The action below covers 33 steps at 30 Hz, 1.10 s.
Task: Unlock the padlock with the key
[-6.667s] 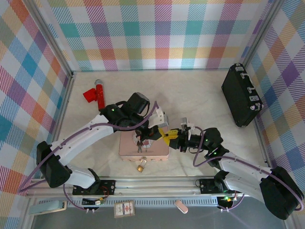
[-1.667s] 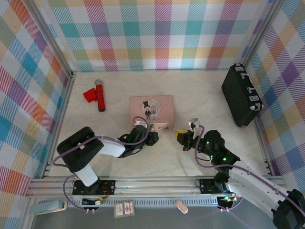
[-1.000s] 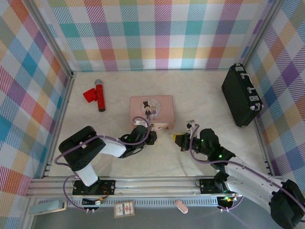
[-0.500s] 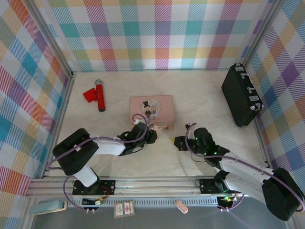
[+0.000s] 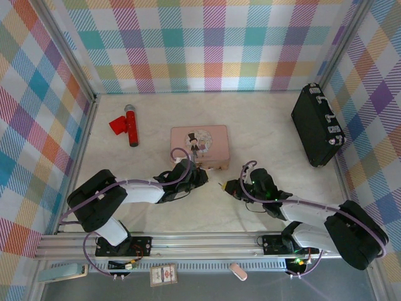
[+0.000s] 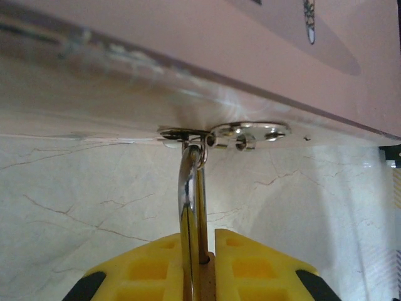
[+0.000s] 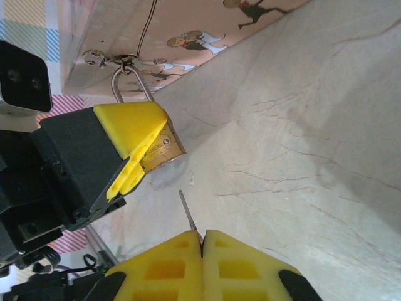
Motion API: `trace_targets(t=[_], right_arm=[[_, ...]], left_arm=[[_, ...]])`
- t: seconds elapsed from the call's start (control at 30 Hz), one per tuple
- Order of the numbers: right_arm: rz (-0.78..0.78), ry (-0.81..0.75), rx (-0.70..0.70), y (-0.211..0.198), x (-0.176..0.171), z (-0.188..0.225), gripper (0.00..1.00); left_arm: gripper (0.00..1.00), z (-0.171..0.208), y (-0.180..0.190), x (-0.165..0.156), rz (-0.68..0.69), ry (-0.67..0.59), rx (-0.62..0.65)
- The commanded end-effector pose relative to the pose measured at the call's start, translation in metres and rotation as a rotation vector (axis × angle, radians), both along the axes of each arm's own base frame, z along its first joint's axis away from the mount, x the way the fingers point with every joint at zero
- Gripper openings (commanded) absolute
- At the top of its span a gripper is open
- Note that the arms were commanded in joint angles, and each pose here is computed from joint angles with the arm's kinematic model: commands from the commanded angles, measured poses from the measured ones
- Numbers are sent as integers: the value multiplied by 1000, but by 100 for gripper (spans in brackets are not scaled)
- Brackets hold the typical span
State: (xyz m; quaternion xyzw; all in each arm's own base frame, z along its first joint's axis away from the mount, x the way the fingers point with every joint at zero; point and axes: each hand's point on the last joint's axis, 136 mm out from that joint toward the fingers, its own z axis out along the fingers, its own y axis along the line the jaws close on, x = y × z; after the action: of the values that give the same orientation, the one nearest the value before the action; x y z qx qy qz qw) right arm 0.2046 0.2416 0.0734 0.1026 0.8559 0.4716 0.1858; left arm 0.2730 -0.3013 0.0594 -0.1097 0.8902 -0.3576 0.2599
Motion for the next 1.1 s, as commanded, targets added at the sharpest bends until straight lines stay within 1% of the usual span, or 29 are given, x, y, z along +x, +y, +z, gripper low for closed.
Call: trace_targets(t=[0.0, 0.27, 0.5, 0.67, 0.97, 1.07], right_arm=[[-7, 18, 119, 12, 2, 18, 0], [-54, 78, 174, 12, 6, 16, 0], [-87, 124, 247, 5, 20, 18, 0], [-139, 217, 243, -1, 19, 7, 0], [-235, 228, 289, -14, 21, 10, 0], [-229, 224, 280, -13, 22, 11, 0]], left_arm=[[3, 43, -27, 17, -4, -87, -160], [1, 56, -37, 25, 4, -116, -236], [1, 69, -47, 31, 7, -142, -310], [0, 71, -46, 36, 28, -169, -324], [0, 77, -51, 40, 35, -204, -347], [0, 80, -52, 40, 35, -217, -363]])
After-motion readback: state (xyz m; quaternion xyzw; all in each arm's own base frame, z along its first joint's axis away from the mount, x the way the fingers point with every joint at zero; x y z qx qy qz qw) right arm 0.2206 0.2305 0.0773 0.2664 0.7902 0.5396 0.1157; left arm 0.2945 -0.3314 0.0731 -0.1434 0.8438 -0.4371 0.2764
